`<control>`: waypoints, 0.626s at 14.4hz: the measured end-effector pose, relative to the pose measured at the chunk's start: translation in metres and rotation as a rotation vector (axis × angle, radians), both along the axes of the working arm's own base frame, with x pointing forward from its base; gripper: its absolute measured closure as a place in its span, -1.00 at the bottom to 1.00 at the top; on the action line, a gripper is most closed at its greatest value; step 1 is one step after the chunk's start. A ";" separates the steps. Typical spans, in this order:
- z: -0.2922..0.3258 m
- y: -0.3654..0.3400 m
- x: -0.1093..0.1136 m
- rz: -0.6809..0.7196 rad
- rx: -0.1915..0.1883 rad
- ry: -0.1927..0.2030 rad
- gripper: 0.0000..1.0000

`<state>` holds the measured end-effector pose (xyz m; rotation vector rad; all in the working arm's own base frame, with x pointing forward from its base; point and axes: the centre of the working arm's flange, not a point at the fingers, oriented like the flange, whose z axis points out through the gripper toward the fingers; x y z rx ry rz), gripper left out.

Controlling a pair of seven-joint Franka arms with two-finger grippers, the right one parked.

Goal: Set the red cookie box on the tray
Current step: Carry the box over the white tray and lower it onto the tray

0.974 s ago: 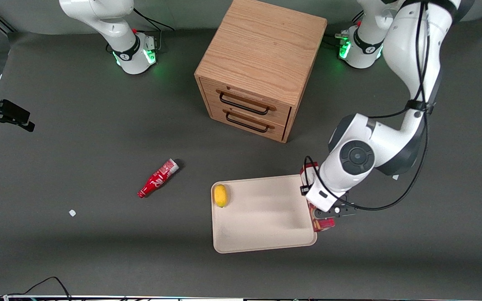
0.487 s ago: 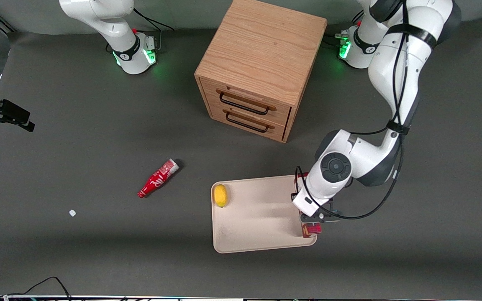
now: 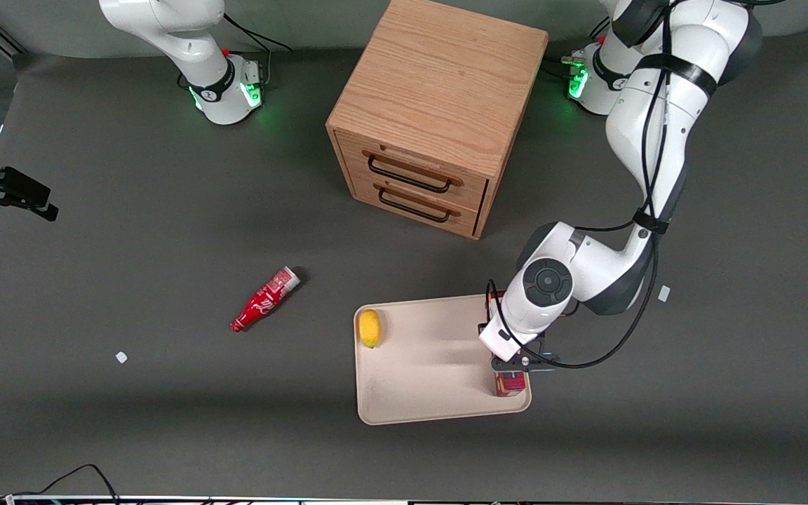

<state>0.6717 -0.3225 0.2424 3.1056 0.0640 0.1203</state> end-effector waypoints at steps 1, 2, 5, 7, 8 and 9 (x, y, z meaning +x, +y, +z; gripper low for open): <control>0.000 0.002 0.001 0.002 0.002 -0.002 0.67; 0.000 0.003 0.002 0.005 0.004 -0.004 0.67; 0.000 0.007 0.005 0.009 0.011 -0.007 0.57; -0.001 0.010 0.006 0.004 0.025 -0.014 0.15; -0.001 0.010 0.006 0.003 0.026 -0.017 -0.06; 0.000 0.010 0.007 0.003 0.025 -0.019 -0.30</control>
